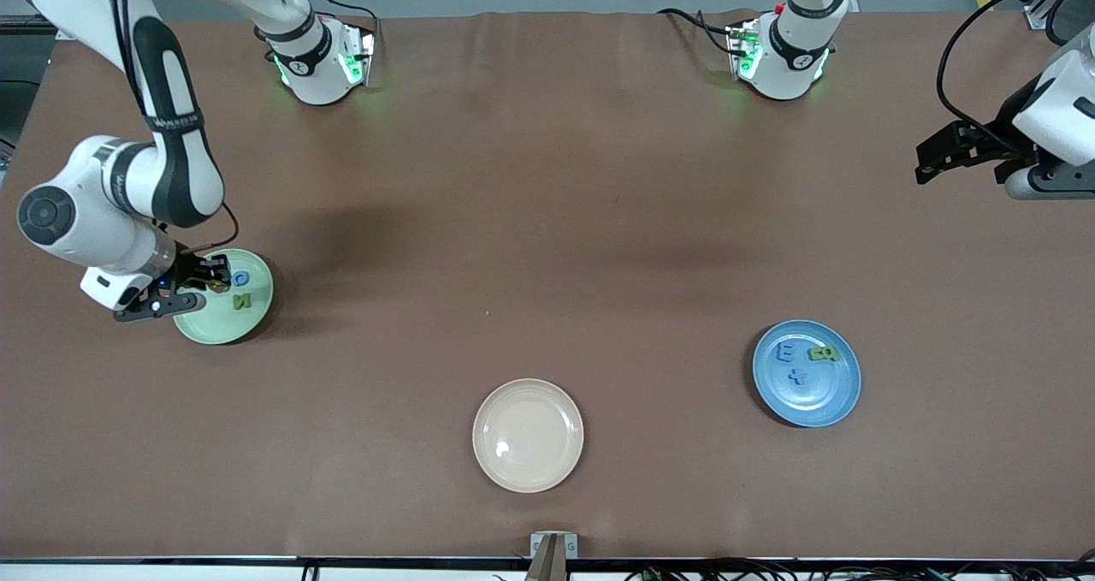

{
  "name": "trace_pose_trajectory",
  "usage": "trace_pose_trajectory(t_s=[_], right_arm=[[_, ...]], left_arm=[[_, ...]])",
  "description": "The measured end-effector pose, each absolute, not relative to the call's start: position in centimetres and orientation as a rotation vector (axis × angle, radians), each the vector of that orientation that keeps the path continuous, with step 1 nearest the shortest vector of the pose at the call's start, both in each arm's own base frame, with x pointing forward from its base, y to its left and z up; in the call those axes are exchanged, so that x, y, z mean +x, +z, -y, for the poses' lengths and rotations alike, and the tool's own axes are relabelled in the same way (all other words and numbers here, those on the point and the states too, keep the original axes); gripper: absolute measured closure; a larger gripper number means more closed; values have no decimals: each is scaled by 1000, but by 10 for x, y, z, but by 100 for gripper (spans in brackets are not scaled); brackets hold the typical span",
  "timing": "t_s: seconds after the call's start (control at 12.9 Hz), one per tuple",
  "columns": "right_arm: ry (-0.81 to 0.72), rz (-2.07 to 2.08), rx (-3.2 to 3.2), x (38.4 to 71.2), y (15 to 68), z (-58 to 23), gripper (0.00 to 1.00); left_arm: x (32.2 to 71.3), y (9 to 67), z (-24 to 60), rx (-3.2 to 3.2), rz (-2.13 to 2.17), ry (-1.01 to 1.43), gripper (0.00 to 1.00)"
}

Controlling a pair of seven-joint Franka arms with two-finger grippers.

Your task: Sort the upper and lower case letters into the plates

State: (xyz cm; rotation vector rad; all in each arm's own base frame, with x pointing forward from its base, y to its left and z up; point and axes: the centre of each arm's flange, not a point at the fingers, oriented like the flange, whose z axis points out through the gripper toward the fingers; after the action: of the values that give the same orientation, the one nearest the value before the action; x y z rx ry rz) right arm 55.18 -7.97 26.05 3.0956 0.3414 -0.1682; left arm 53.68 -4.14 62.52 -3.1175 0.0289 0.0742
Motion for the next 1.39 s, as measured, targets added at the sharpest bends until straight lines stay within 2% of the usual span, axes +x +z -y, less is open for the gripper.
trace_pose_trajectory(t_s=[0.54,0.93,1.01,1.24,1.39], right_arm=[[-227,-348,3193,545,207,76,58],[-243,-346,3182,543,194,77,58],[-242,-348,3182,543,194,77,53],[-252,-362,3196,547,198,70,20],[-242,-338,3231,556,219,51,1]], left_arm=[[537,625,41,-3118,-29,74,0],[537,625,41,-3118,-29,74,0],[537,625,41,-3118,-29,74,0],[537,626,41,-3118,-29,71,0],[537,626,41,-3118,-28,71,0]])
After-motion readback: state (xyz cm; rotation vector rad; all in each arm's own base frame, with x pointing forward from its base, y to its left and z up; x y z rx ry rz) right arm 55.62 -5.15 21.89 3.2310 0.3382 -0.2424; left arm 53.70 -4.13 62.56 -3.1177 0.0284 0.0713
